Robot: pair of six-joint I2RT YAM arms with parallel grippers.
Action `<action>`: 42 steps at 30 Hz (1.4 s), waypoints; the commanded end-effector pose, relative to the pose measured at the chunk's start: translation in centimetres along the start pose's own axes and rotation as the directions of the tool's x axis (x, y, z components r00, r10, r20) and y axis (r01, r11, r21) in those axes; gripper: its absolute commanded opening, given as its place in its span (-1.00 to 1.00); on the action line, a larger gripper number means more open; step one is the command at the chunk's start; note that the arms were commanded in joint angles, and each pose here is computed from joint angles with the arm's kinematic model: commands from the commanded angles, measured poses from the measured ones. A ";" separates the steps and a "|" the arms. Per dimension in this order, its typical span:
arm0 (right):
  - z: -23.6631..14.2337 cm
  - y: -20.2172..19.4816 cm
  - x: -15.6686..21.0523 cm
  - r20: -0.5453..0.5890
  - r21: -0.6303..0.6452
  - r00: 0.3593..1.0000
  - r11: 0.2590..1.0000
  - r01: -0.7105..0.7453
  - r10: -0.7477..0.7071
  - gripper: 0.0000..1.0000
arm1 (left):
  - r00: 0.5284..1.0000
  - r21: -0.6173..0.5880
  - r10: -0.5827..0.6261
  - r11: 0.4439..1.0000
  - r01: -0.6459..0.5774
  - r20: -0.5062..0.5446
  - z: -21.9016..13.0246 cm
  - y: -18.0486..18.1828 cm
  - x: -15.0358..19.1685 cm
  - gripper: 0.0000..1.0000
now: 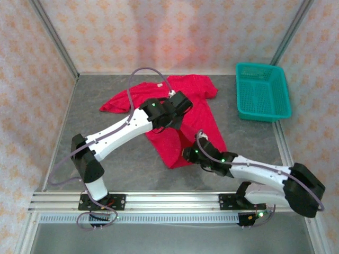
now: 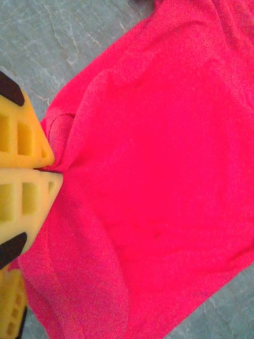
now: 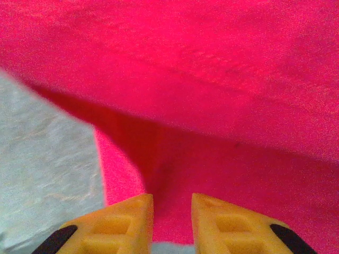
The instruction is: Fold the inside-out t-shirt
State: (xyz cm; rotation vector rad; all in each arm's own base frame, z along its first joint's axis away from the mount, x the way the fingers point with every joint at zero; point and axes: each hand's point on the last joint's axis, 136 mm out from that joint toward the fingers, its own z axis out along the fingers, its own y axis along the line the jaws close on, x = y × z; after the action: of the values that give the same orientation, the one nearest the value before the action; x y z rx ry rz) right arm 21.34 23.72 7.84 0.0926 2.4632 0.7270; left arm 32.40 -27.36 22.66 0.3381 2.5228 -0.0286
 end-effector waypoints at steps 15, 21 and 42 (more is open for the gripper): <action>0.6 -9.4 -21.2 0.433 0.425 0.901 0.879 -0.218 0.014 -0.49 | 0.998 0.113 -0.037 0.993 0.031 0.050 -1.4 -1.4 -1.9 -1.00; 0.7 -10.5 -17.1 0.290 0.415 0.956 0.894 -0.168 0.045 -0.48 | 0.990 0.142 -0.142 0.980 0.136 0.029 2.1 -2.2 -3.3 -1.00; 5.7 -1.1 -7.8 0.101 0.018 0.990 0.994 -0.103 0.101 -0.80 | 0.977 0.159 -0.208 0.964 0.211 -0.034 3.9 -1.4 -5.8 -1.00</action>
State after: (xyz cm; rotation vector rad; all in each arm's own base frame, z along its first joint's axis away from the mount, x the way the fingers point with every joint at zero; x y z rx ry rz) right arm 28.78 21.24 5.85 0.2845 2.4813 0.6389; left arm 39.51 -31.22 20.05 0.1452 2.5886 -0.3056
